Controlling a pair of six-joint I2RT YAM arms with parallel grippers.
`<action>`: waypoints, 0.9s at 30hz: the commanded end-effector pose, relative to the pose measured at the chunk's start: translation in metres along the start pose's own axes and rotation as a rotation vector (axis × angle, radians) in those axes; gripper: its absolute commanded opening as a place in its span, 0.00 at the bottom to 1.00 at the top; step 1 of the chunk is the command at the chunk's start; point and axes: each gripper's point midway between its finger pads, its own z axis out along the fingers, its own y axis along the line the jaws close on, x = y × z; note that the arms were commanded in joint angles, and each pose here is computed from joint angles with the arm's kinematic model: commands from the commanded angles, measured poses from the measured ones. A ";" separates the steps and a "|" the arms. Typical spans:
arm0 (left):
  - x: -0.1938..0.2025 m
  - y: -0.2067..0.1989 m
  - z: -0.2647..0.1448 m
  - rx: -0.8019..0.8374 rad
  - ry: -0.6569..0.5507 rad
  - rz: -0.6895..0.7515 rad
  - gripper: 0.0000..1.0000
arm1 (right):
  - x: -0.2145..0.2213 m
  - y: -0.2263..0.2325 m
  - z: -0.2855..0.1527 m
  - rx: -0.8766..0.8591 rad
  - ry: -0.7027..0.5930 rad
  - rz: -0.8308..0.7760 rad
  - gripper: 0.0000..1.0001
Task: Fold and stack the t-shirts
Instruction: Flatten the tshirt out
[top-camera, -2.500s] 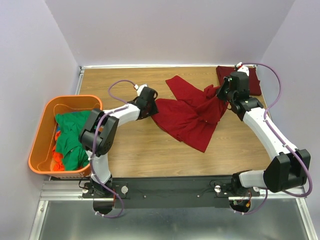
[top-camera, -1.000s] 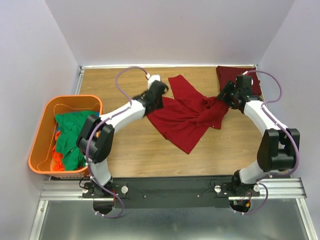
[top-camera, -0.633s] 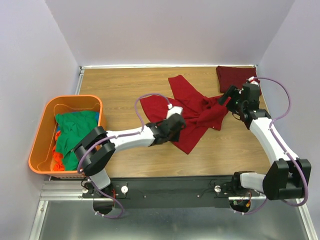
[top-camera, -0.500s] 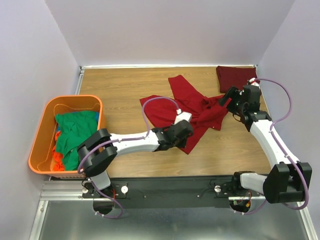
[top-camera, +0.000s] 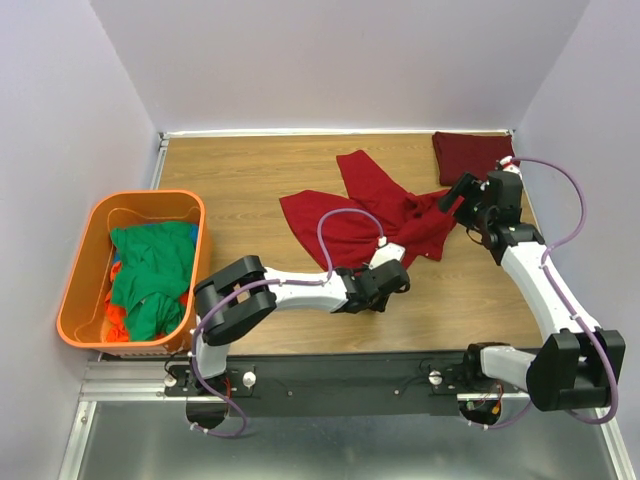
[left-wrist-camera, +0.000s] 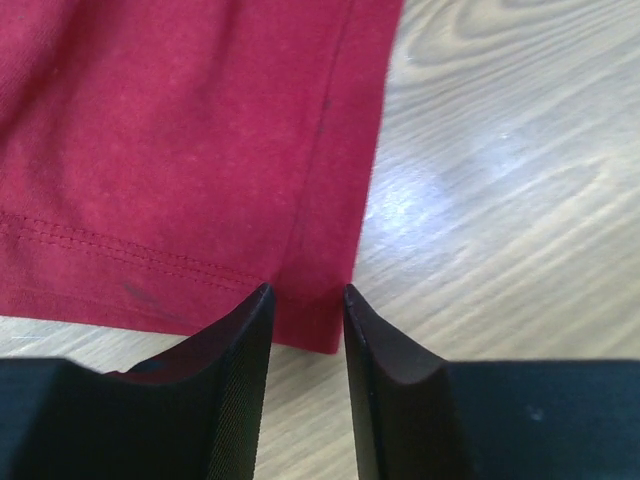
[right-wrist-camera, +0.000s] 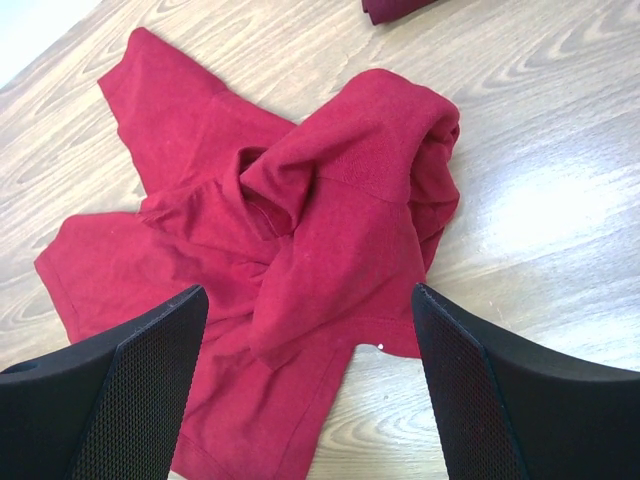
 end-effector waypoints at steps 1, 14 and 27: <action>0.002 0.009 0.007 -0.065 -0.019 0.009 0.43 | -0.007 0.003 -0.005 -0.011 -0.027 0.002 0.89; 0.009 0.099 -0.010 -0.272 -0.030 -0.166 0.00 | 0.024 0.008 -0.009 -0.084 0.059 -0.005 0.88; -0.068 0.242 -0.080 -0.266 -0.295 -0.580 0.00 | 0.126 0.052 -0.018 -0.145 0.222 -0.195 0.79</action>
